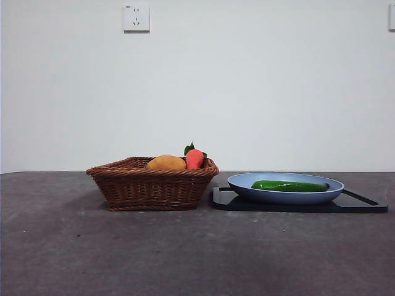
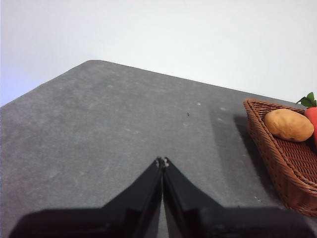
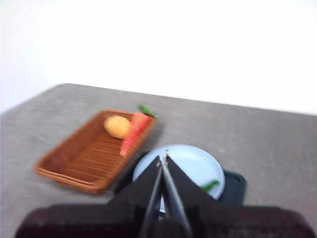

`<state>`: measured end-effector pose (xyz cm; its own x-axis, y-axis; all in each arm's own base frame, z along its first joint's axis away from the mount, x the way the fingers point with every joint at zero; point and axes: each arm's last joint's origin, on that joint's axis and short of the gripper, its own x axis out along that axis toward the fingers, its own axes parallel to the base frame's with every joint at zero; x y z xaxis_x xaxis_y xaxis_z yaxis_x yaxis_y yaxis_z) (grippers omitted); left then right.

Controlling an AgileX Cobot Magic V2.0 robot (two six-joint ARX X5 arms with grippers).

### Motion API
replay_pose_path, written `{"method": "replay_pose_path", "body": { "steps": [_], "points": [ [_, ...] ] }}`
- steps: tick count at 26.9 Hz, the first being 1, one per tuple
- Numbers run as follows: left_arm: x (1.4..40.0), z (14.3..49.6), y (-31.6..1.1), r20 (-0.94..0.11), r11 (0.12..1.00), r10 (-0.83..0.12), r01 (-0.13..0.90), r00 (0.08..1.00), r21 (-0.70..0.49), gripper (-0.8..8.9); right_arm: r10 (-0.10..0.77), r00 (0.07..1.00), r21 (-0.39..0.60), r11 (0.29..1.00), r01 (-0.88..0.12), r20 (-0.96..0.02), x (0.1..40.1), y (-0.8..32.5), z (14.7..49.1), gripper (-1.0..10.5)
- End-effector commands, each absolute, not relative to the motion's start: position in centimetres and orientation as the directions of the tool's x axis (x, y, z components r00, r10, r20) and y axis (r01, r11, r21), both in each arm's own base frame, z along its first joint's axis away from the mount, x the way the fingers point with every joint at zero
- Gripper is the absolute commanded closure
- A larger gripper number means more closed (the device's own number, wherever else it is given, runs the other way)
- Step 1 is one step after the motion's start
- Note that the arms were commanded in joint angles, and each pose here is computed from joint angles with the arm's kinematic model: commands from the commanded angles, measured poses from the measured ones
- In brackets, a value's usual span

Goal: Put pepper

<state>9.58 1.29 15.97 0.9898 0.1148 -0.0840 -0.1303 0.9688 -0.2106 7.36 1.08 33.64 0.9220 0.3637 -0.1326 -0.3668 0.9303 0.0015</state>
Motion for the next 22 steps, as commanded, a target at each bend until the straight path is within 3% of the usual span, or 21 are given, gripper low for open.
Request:
{"method": "replay_pose_path", "body": {
  "steps": [1, 6, 9, 14, 22],
  "points": [
    [9.6, 15.7, 1.3, -0.080, 0.968, 0.114, -0.129, 0.990, -0.214, 8.06, 0.357, 0.932, 0.028, 0.934, -0.356, -0.056, 7.8, 1.1, 30.7, 9.4],
    [9.6, 15.7, 1.3, -0.080, 0.968, 0.114, -0.129, 0.990, -0.214, 8.06, 0.251, 0.968, 0.064, 0.966, -0.251, 0.021, 8.5, 0.8, 25.4, 9.4],
    [9.6, 15.7, 1.3, -0.080, 0.968, 0.115, -0.130, 0.990, -0.214, 8.06, 0.233, 0.972, 0.093, 0.968, -0.235, 0.028, 8.9, 0.7, 22.5, 9.4],
    [9.6, 15.7, 1.3, -0.080, 0.968, 0.115, -0.130, 0.990, -0.214, 8.06, 0.208, 0.978, 0.120, 0.972, -0.204, -0.022, 9.3, 0.7, 18.5, 9.4],
    [9.6, 15.7, 1.3, -0.080, 0.968, 0.115, -0.130, 0.990, -0.214, 8.06, 0.210, 0.975, 0.153, 0.969, -0.196, -0.079, 9.6, 0.7, 16.0, 9.4]
  ]
}}
